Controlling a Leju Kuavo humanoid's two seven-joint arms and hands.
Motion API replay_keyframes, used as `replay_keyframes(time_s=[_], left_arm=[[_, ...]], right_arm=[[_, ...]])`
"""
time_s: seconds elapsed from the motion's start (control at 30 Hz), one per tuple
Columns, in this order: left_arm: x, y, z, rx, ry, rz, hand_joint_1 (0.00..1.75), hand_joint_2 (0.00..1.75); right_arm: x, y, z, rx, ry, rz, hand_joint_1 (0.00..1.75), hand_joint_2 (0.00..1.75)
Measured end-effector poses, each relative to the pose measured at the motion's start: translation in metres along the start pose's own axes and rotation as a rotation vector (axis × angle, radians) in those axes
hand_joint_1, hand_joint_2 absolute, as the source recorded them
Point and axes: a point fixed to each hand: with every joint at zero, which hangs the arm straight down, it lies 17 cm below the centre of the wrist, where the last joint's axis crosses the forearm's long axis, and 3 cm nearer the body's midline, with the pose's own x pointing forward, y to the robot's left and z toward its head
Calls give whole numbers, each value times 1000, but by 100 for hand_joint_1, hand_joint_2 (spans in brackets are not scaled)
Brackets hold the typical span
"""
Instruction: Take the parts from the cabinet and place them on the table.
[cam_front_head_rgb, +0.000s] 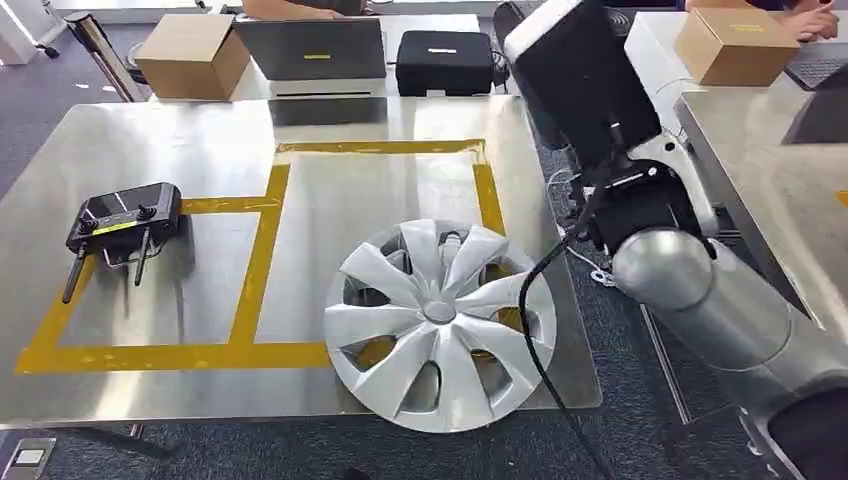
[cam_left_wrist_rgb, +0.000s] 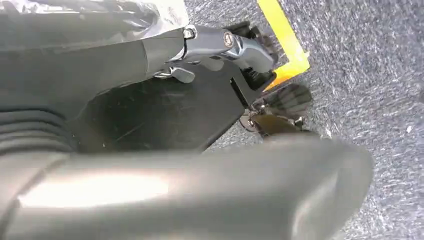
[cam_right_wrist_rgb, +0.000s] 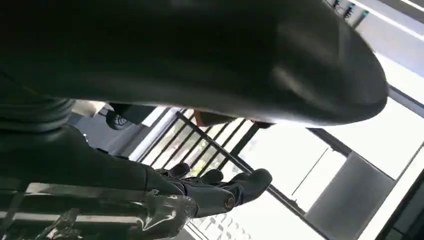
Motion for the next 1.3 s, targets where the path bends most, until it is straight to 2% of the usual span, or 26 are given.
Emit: replay_keyframes(time_s=[0.3, 0.47, 0.97, 1.3], left_arm=[[-2, 9, 0, 27, -1, 20, 0, 0], [-2, 11, 0, 35, 0, 26, 0, 0], [5, 18, -3, 58, -8, 40, 0, 0], [-11, 19, 1, 62, 22, 41, 0, 0]], right_arm=[[34, -28, 51, -46, -89, -67, 0, 0], [29, -33, 69, -49, -74, -86, 0, 0], [31, -35, 87, -46, -65, -123, 0, 0], [28, -37, 90, -49, -58, -125, 0, 0]])
